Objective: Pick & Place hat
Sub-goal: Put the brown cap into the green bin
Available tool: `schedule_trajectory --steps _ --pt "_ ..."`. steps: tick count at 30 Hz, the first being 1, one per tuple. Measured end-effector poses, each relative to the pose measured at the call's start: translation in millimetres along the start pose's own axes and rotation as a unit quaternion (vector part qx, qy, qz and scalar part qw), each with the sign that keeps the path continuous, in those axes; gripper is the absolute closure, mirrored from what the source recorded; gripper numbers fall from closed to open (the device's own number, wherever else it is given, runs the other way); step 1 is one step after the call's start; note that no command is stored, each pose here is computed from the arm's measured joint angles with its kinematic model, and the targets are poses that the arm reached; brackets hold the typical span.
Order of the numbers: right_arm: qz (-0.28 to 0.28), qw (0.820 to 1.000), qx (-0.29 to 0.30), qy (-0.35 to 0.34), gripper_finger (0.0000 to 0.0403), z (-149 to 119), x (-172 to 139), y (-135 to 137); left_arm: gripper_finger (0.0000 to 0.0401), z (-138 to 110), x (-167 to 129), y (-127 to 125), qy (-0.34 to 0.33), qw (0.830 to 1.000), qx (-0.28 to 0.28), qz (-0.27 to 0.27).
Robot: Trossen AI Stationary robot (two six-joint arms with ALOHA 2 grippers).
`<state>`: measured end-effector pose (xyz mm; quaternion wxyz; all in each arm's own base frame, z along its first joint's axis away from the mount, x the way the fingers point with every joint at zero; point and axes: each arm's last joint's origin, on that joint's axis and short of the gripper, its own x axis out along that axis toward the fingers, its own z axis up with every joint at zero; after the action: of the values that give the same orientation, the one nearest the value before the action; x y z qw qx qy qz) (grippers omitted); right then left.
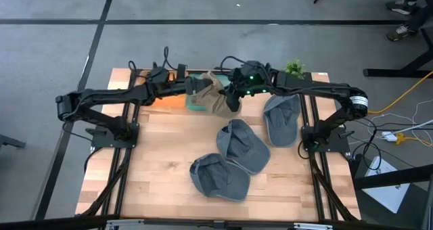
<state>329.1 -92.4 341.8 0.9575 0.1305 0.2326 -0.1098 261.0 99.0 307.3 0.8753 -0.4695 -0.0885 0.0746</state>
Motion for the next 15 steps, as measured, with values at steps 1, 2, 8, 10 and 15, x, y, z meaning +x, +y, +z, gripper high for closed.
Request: schedule_trajectory --steps 1,2,8,10,15 --pt "0.001 1.0 -0.001 0.001 0.0387 -1 2 0 0.0188 -2 2 2 0.01 1.0 -0.011 0.0" --pt "0.003 1.0 -0.002 0.001 0.0387 -1 3 2 0.0182 -3 3 4 0.021 1.0 -0.023 0.0" --pt "0.003 1.0 -0.003 0.004 0.0387 -2 4 2 0.0154 -12 12 17 0.067 0.995 -0.072 0.003" --pt "0.008 1.0 -0.006 0.005 0.0387 -2 4 2 0.0151 -13 14 20 0.067 0.995 -0.073 0.006" --pt "0.029 0.999 -0.017 0.008 0.0387 -2 4 5 0.015 -13 17 21 0.054 0.997 -0.056 0.005"
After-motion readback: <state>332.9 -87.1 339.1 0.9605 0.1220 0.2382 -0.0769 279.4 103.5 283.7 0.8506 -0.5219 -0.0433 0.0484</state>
